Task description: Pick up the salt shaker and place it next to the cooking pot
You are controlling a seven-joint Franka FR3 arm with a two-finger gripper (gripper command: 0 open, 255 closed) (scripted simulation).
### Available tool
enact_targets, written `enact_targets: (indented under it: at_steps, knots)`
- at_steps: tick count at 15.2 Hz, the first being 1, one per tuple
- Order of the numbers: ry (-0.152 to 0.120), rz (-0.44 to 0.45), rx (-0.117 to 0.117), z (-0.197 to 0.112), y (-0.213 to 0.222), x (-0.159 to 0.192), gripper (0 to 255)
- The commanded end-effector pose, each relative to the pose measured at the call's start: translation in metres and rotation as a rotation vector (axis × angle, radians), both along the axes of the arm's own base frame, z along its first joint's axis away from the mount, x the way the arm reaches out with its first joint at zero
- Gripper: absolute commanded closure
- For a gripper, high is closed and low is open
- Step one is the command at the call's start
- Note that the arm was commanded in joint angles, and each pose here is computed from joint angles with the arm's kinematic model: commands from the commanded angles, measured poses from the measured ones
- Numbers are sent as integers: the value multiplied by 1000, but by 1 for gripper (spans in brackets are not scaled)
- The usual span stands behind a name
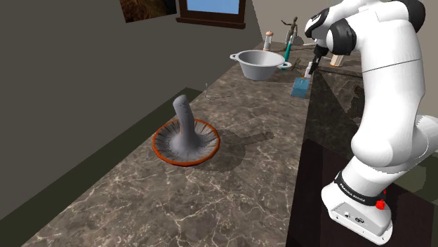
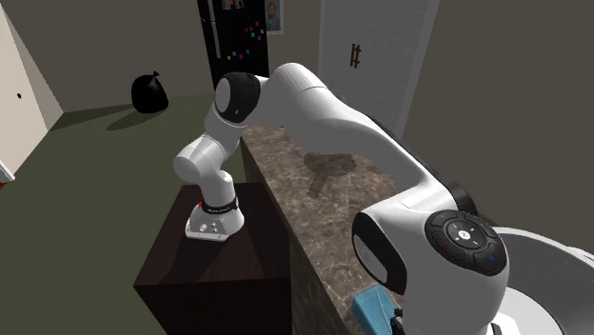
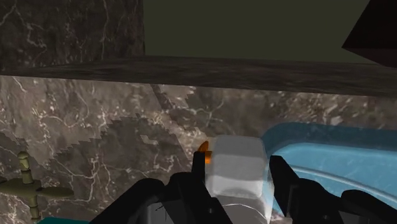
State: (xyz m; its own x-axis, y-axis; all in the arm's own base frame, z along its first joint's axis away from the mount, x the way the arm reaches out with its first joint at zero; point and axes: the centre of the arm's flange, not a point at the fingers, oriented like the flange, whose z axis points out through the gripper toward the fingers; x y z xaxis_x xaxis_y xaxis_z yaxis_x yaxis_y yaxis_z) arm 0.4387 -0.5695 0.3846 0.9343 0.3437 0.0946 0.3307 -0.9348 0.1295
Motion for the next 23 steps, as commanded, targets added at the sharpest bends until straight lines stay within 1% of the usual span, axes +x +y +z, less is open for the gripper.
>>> enact_targets:
  at_steps: [1,4,11,12,16,17,21,23]
  knots:
    - [13,5,18,-20,4,3,255]
    - [13,5,18,-35,4,3,255]
    - [13,5,18,-35,4,3,255]
    - [14,4,17,-34,4,4,0]
    - [14,3,17,-26,5,3,0]
    - [13,5,18,-35,4,3,0]
    - [13,5,18,14,8,-3,0]
    - [13,5,18,14,8,-3,0]
